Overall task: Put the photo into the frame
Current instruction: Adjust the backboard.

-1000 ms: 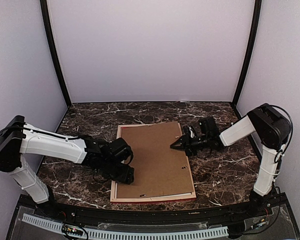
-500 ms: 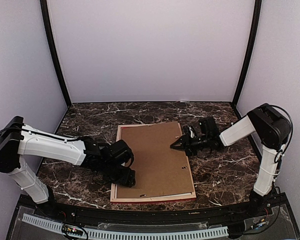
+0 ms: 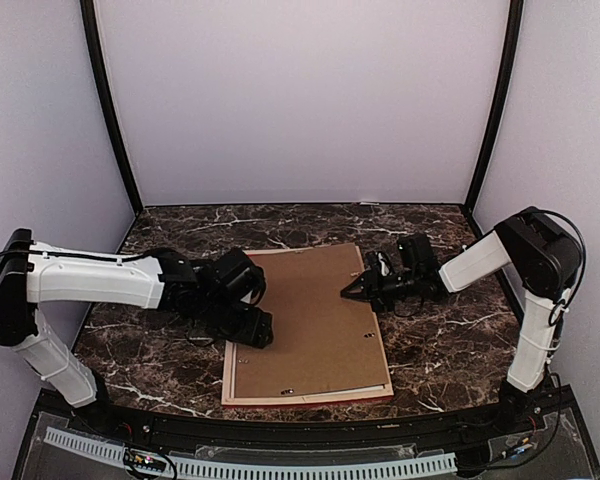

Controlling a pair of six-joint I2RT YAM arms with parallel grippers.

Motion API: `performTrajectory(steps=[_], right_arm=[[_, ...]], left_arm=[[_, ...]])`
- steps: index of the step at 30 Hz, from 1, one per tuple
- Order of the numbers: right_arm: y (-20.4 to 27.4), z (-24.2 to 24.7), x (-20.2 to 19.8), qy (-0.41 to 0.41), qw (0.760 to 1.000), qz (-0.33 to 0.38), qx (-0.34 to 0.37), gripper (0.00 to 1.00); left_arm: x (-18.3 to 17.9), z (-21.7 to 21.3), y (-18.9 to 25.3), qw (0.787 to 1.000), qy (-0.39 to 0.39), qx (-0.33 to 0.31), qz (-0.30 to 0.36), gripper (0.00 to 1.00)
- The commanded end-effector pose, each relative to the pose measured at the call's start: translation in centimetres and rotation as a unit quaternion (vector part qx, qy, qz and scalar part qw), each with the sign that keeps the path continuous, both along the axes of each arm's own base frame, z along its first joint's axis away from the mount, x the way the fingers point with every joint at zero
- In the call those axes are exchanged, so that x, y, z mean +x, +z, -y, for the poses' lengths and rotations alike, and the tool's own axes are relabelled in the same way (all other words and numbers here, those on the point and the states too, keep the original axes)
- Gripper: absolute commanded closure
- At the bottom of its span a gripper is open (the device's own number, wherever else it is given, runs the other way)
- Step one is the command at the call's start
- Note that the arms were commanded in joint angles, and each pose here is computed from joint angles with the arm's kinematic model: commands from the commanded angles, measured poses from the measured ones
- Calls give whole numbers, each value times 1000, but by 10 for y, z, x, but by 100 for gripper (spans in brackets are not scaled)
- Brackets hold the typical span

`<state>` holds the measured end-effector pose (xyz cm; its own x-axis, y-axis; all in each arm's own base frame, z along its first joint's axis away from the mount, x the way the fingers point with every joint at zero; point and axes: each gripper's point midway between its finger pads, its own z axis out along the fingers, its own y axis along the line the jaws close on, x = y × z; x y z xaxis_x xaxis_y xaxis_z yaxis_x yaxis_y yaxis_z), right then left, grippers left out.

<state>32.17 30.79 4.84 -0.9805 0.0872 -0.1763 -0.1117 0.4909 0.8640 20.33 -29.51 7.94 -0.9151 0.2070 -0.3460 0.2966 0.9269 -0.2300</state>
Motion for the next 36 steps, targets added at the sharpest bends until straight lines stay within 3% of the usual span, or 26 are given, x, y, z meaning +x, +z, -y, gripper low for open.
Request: performTrajectory(steps=[1, 8, 19, 29, 36], right_arm=[[18, -8, 7, 9, 999, 34, 11, 63], [16, -9, 9, 9, 999, 34, 10, 63], [15, -9, 8, 12, 999, 32, 10, 63], [10, -11, 7, 6, 999, 28, 13, 63], [8, -13, 6, 4, 1000, 30, 10, 63]], left_arm=[[35, -13, 22, 999, -11, 15, 47, 27], [89, -12, 38, 995, -20, 26, 96, 26], [136, -20, 11, 994, -2, 62, 91, 26], [138, -46, -1, 994, 37, 68, 77, 26], [124, -60, -14, 997, 61, 27, 42, 25]])
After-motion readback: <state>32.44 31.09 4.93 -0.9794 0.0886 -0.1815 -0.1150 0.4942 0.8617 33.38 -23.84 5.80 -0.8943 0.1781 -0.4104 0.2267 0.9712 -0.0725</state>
